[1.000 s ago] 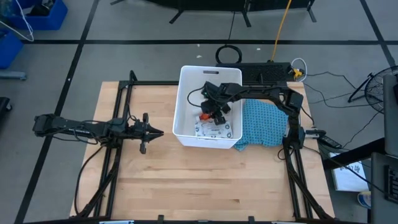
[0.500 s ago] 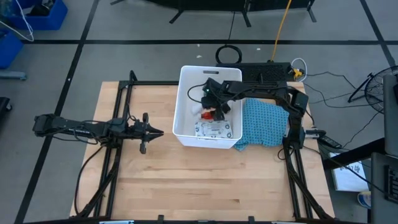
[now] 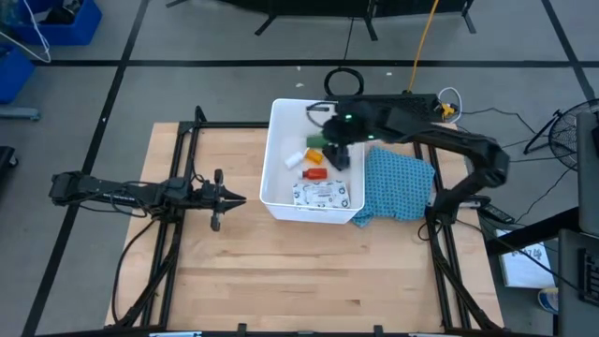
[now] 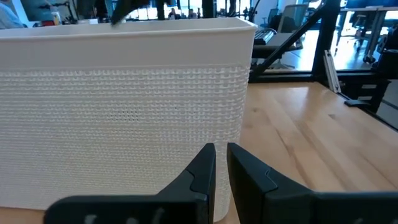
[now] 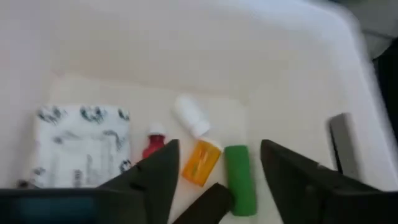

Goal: Pick & place medical supplies in basket/bin
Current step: Adjust the bin

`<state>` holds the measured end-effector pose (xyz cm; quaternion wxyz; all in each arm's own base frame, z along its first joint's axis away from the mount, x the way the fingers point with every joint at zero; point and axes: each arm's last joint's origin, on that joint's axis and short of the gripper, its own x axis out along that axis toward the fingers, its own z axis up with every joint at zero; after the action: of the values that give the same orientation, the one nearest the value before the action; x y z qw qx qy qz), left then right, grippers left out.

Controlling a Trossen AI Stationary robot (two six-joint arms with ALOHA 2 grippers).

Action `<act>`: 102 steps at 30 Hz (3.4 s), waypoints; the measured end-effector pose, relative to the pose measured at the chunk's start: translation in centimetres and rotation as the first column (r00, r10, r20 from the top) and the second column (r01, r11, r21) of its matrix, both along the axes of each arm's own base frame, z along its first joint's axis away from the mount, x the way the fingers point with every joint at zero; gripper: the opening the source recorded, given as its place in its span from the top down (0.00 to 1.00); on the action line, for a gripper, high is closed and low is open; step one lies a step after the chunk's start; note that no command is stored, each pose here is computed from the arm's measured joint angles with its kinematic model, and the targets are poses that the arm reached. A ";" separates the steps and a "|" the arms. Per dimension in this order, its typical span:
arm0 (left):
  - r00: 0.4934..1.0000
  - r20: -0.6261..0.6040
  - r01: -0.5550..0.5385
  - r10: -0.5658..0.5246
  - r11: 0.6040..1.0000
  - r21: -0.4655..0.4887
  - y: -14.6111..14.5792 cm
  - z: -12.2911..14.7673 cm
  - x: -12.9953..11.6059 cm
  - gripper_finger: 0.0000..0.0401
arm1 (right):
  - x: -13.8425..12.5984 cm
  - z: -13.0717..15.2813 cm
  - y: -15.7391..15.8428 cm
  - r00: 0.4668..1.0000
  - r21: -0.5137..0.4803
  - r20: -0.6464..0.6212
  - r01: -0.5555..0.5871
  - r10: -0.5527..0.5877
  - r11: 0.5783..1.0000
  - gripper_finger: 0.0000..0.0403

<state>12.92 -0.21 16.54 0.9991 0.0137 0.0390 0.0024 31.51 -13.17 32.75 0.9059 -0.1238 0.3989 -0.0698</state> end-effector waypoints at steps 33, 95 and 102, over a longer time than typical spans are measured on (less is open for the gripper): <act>0.991 -0.079 -0.117 0.107 0.982 -0.149 0.3 -0.9 1.2 0.99 | -15.3 -3.8 7.1 0.694 0.007 0.371 0.662 -0.617 0.749 1.00; 0.874 -0.282 -0.428 0.397 0.902 -0.056 1.1 2.4 2.8 0.99 | -14.2 -6.5 4.5 0.749 0.218 0.191 0.598 -0.634 0.771 1.00; 0.859 -0.209 -0.489 0.468 0.871 -0.059 4.4 4.1 2.2 0.99 | -14.2 -10.4 6.6 0.805 0.268 0.175 0.516 -0.567 0.814 1.00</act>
<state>15.08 4.14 20.67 0.9581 -0.0511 0.1353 0.2471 17.26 -6.56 22.35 0.8978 0.1006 0.3069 -0.2995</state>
